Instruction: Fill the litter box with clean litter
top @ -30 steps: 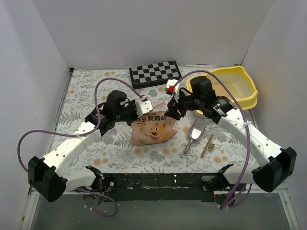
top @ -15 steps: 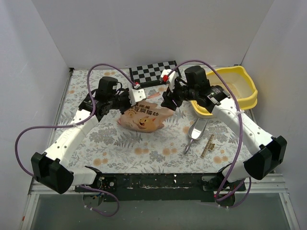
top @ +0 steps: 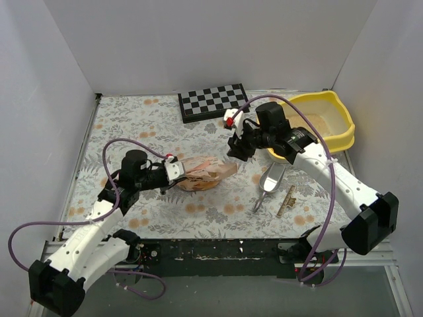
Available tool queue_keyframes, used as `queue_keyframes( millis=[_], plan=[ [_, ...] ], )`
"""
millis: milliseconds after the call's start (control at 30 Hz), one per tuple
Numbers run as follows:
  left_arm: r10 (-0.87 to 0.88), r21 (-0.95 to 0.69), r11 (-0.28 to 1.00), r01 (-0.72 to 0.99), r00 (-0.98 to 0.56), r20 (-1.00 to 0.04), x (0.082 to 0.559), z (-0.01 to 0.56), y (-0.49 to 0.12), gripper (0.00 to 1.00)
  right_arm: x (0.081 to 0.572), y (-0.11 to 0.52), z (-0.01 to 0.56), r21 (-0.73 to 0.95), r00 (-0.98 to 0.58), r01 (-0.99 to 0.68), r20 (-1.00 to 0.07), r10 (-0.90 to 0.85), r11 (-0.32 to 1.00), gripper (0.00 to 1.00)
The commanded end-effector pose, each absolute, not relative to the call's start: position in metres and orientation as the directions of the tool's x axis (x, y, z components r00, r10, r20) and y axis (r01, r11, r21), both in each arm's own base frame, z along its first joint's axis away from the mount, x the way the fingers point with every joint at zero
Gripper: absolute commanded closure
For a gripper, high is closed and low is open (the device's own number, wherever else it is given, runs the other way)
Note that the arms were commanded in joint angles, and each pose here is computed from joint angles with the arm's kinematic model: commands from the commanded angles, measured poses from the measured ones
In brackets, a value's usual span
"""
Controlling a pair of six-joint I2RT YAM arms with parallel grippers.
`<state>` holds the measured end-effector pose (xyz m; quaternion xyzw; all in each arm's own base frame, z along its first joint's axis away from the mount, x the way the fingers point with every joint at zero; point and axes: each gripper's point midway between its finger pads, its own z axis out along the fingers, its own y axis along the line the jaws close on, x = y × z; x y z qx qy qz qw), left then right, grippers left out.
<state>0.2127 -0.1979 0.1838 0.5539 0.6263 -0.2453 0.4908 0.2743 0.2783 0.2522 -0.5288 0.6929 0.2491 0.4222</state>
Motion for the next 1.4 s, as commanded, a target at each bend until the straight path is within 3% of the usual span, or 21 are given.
queue_keyframes(
  millis=[0,133,333,1067,1367],
  plan=[
    [0.357,0.276,0.303,0.912,0.160,-0.920,0.206,0.205,-0.202,1.00,0.265,0.287,0.254,-0.154,0.037,-0.970,-0.858,-0.512,0.188,0.50],
    [0.349,0.292,0.315,0.903,0.176,-0.921,0.204,0.206,-0.199,1.00,0.252,0.302,0.246,-0.129,0.076,-0.989,-0.852,-0.518,0.066,0.60],
    [0.340,0.305,0.317,0.898,0.193,-0.920,0.203,0.210,-0.199,1.00,0.245,0.322,0.229,-0.140,0.122,-0.990,-0.813,-0.569,-0.012,0.97],
    [0.330,0.345,0.366,0.864,0.226,-0.917,0.212,0.215,-0.196,1.00,0.192,0.338,0.192,0.029,0.133,-0.968,-0.781,-0.611,-0.248,0.99],
    [0.320,0.363,0.393,0.845,0.245,-0.915,0.216,0.221,-0.195,1.00,0.205,0.361,0.167,0.053,0.096,-0.978,-0.746,-0.659,-0.203,0.99]
  ],
)
